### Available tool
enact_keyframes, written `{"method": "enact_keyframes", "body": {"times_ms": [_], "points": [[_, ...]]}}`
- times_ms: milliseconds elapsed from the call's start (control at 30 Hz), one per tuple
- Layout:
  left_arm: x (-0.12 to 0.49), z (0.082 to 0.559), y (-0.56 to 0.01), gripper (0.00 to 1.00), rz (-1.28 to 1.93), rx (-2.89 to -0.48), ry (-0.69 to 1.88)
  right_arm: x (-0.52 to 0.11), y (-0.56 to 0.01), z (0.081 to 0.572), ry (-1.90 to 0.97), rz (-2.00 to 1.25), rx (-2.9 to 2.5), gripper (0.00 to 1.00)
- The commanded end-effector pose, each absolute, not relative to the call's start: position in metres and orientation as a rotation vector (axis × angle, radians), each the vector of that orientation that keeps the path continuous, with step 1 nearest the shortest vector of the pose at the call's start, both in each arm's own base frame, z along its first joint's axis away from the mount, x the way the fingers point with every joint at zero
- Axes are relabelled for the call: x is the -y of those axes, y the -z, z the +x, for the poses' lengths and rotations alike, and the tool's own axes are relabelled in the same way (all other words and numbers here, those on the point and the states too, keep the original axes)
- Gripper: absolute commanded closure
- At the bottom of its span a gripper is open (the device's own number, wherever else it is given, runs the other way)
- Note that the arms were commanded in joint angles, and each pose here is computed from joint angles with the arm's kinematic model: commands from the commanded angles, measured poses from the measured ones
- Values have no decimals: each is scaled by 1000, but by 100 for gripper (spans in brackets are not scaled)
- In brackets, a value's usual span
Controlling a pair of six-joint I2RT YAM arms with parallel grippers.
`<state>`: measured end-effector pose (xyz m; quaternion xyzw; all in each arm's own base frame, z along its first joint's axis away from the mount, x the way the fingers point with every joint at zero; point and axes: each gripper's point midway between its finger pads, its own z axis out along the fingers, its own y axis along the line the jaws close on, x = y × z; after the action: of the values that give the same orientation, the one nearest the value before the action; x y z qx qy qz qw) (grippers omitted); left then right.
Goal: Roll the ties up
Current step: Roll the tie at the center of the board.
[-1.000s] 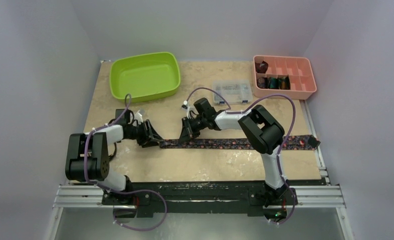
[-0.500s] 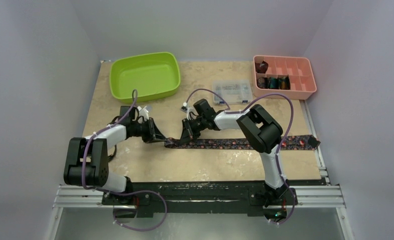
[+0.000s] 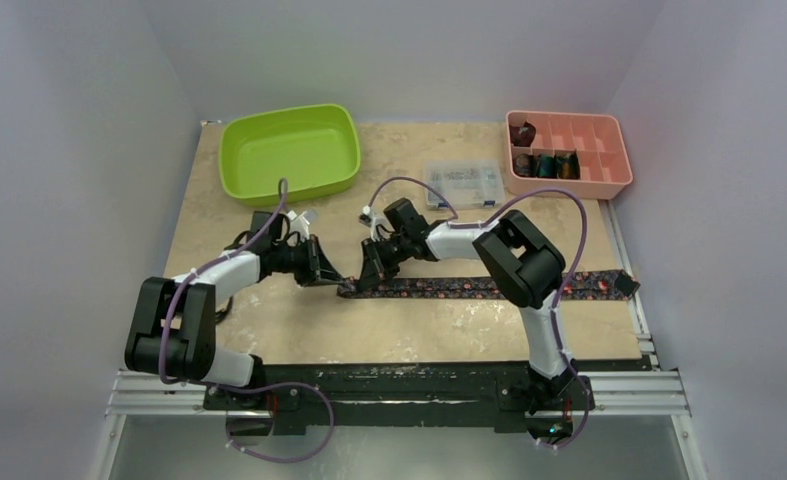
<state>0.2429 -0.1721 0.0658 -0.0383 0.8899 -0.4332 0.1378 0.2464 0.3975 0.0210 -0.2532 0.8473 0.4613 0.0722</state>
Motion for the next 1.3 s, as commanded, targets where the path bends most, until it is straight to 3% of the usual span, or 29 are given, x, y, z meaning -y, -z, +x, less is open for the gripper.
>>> {"method": "enact_keyframes", "body": {"times_ms": [0,67,133,367,433,700,967,1267], "points": [[171,253,-81,100,-74,-2532,1233,-398,-54,245,-1375,-849,-2462,94],[164,252,-77,100,-101,-2557,1203,-393,-64,245,-1356,-892,-2438,89],[157,252,-73,100,-133,-2575,1178,-389,-78,250,-1331,-943,-2387,78],[148,257,-68,88,-184,-2604,1137,-362,-75,269,-1018,-1124,-2289,43],[146,260,-66,83,-195,-2611,1125,-359,-70,276,-918,-1177,-2242,38],[135,266,-58,67,-249,-2647,1077,-367,-43,275,-806,-1269,-2270,44],[133,265,-57,63,-261,-2655,1076,-371,-46,254,-907,-1313,-2280,58],[132,263,-57,60,-268,-2658,1077,-376,-65,248,-932,-1296,-2247,59]]}}
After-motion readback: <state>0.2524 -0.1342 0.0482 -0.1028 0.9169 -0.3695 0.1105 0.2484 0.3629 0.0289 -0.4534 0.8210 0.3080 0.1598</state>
